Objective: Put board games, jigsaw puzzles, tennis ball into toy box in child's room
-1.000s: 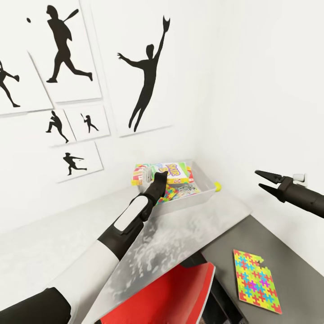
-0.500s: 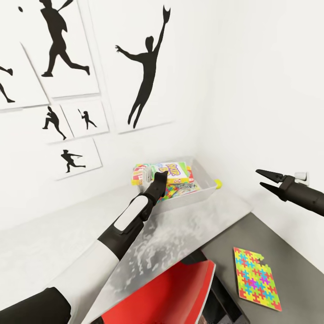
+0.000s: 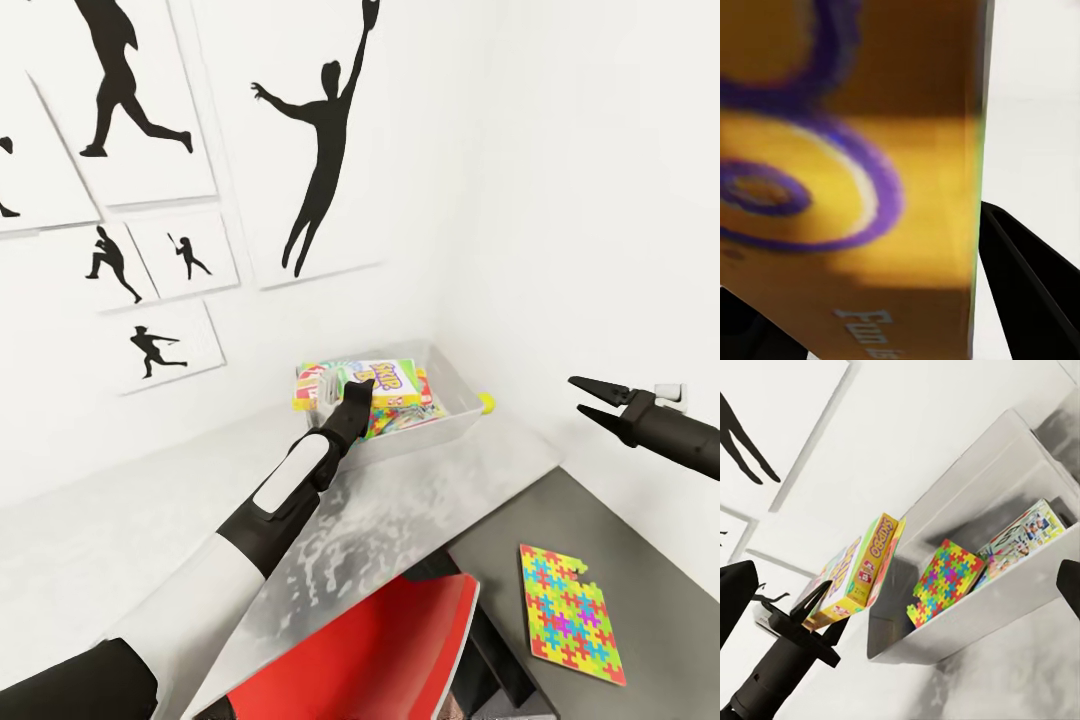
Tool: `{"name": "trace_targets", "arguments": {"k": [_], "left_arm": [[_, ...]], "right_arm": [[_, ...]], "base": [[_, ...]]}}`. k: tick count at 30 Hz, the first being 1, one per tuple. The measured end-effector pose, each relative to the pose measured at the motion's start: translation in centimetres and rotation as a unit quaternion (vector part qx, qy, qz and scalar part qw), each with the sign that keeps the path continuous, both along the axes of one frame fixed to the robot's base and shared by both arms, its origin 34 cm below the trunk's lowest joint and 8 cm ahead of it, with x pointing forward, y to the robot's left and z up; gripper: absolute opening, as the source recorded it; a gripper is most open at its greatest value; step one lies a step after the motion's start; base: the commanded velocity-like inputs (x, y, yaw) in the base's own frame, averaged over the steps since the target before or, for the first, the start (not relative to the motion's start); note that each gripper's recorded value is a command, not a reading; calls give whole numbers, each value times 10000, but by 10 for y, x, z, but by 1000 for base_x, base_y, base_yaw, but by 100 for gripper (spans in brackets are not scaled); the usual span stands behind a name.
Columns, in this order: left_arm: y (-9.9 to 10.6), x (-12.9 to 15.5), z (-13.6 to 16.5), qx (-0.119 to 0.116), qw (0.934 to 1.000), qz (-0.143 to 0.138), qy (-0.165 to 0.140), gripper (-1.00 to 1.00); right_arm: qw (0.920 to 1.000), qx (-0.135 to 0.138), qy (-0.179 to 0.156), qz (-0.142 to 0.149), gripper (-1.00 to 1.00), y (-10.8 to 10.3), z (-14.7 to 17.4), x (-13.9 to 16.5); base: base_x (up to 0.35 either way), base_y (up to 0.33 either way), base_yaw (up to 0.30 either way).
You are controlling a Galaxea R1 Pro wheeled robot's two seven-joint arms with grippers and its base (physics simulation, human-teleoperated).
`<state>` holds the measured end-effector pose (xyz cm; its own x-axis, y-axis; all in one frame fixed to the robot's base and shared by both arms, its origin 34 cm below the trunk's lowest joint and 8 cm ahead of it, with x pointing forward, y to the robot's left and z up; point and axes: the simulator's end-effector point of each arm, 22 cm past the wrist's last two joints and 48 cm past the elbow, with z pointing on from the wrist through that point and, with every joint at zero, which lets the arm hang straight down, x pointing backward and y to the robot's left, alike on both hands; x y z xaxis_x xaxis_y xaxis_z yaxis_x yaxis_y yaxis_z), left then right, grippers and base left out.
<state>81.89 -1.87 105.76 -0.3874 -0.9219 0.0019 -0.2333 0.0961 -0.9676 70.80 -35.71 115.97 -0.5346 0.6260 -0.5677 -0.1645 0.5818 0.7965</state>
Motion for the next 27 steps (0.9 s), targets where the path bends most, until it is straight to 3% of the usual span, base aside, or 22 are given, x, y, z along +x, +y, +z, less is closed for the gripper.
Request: {"name": "trace_targets", "arguments": {"k": [10, 27], "left_arm": [[-5, 8, 23, -126, 9996, -52, -260, -100], [-8, 9, 7, -131, 9997, -74, -178, -100]], "right_arm": [[10000, -4, 81, 2, 100, -1, -10, 2], [9998, 3, 196, -16, 100, -3, -24, 5]], "base": [[0, 0, 0], [0, 0, 0]]}}
